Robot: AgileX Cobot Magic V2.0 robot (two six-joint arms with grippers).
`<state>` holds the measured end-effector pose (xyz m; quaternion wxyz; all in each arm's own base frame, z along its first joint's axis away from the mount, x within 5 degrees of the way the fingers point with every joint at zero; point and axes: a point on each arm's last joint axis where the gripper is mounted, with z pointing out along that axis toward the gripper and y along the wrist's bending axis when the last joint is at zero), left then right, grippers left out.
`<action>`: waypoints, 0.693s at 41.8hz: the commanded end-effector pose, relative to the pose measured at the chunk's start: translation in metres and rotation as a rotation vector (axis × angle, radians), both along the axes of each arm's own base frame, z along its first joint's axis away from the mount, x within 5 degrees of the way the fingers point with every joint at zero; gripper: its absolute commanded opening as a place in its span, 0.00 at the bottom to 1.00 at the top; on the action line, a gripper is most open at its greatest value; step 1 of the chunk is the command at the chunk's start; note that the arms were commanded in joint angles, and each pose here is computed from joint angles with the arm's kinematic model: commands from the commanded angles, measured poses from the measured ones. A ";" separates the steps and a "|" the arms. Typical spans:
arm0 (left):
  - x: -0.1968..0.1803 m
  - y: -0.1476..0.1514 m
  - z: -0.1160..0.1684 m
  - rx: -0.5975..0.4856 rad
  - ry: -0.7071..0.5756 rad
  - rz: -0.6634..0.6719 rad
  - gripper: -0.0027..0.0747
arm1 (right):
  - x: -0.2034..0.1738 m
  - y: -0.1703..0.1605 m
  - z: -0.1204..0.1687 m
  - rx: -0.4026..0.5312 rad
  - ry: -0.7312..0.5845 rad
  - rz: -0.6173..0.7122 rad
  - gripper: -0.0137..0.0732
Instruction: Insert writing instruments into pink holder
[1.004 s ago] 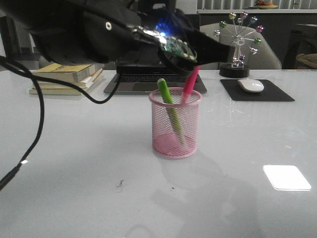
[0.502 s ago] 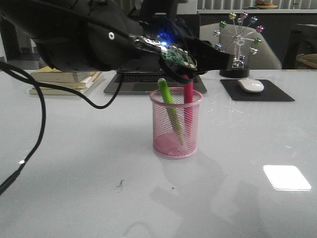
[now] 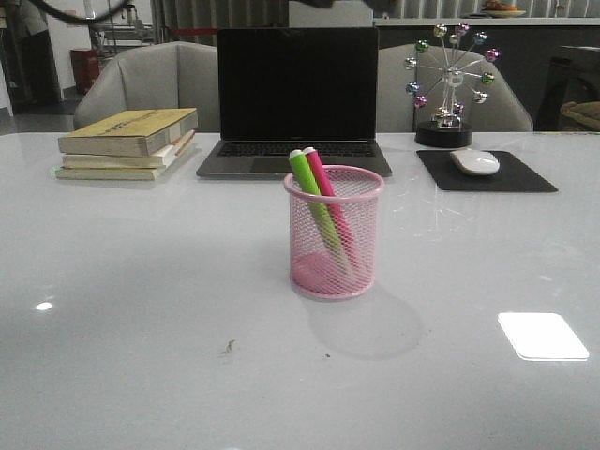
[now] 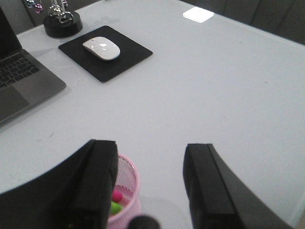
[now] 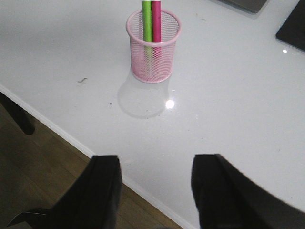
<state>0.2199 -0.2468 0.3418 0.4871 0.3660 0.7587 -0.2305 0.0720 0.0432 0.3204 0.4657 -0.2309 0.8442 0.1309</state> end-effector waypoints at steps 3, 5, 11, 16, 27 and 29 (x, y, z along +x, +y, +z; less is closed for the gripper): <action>-0.032 0.035 0.038 -0.058 -0.057 -0.013 0.54 | 0.003 0.001 0.013 0.026 -0.086 0.002 0.68; -0.043 0.046 0.037 -0.060 -0.058 -0.015 0.54 | 0.003 0.001 0.013 0.026 -0.086 0.002 0.68; -0.074 0.079 0.027 -0.064 -0.066 -0.017 0.54 | 0.003 0.001 0.013 0.026 -0.086 0.002 0.68; -0.096 0.103 0.017 -0.058 -0.077 -0.023 0.54 | 0.003 0.001 0.013 0.026 -0.086 0.002 0.68; -0.136 0.143 -0.006 -0.031 -0.052 -0.050 0.54 | 0.003 0.001 0.013 0.028 -0.087 0.003 0.68; -0.142 0.149 -0.012 -0.016 -0.055 -0.054 0.54 | 0.003 0.001 0.013 0.028 -0.087 0.003 0.68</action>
